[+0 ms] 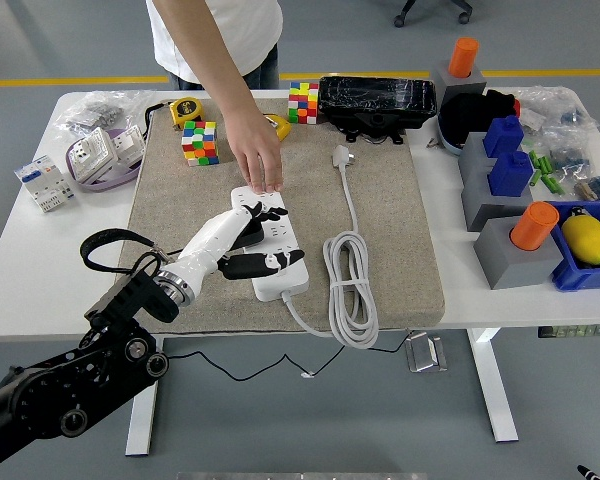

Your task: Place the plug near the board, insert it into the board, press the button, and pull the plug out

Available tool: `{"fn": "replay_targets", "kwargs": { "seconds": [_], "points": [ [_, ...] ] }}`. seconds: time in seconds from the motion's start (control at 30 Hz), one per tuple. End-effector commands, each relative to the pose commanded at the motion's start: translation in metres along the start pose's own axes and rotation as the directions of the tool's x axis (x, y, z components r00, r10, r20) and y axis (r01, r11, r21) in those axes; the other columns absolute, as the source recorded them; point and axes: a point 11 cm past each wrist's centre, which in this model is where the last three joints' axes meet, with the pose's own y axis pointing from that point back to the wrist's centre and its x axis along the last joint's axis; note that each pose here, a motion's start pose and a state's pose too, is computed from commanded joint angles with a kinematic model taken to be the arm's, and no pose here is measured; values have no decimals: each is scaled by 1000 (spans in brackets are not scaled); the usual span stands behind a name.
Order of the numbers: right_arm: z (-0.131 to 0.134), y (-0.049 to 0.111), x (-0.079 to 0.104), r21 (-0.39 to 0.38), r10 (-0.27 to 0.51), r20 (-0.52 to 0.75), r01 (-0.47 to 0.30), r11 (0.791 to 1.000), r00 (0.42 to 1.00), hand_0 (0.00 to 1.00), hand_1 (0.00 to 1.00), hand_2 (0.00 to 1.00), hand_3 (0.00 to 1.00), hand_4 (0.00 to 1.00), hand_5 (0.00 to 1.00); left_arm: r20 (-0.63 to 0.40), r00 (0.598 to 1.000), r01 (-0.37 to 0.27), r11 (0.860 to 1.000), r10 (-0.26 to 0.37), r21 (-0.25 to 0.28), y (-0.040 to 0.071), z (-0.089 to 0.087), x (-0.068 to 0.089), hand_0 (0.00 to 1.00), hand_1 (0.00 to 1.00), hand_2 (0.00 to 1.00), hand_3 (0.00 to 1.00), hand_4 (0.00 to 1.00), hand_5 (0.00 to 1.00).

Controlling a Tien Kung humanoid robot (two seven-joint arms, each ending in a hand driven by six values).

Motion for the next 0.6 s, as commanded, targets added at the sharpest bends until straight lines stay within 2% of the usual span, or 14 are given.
{"fn": "replay_targets", "kwargs": {
  "seconds": [0.23, 0.33, 0.37, 0.53, 0.57, 0.6],
  "points": [
    [2, 0, 2, -3, 3, -3, -3, 1000, 1000, 597, 620, 617, 545, 926, 479, -27, 1000, -13, 999, 12, -47, 5, 15, 8, 717, 762, 752, 770, 898, 604],
    [1, 0, 1, -2, 2, -4, -2, 1000, 1000, 597, 620, 617, 545, 926, 479, -57, 998, -1, 997, -3, -73, 10, 27, 10, 717, 762, 752, 770, 898, 604],
    [1, 0, 1, -2, 2, -4, -2, 1000, 1000, 596, 620, 617, 546, 926, 479, -66, 998, 9, 997, -14, -78, 12, 30, 11, 366, 529, 613, 757, 900, 586],
    [1, 0, 1, -2, 1, -6, -1, 1000, 1000, 596, 620, 617, 546, 926, 479, -97, 987, 121, 991, -125, -54, 20, 42, 4, 366, 529, 613, 757, 900, 586],
    [1, 0, 1, -2, 1, -6, -1, 1000, 1000, 595, 619, 616, 546, 926, 479, -94, 985, 138, 989, -142, -46, 21, 43, 2, 169, 201, 256, 704, 827, 306],
    [1, 0, 1, -2, 1, -5, -1, 1000, 1000, 595, 619, 616, 546, 926, 479, -81, 984, 157, 987, -159, -38, 22, 44, 0, 169, 201, 256, 704, 827, 306]
  ]
}}
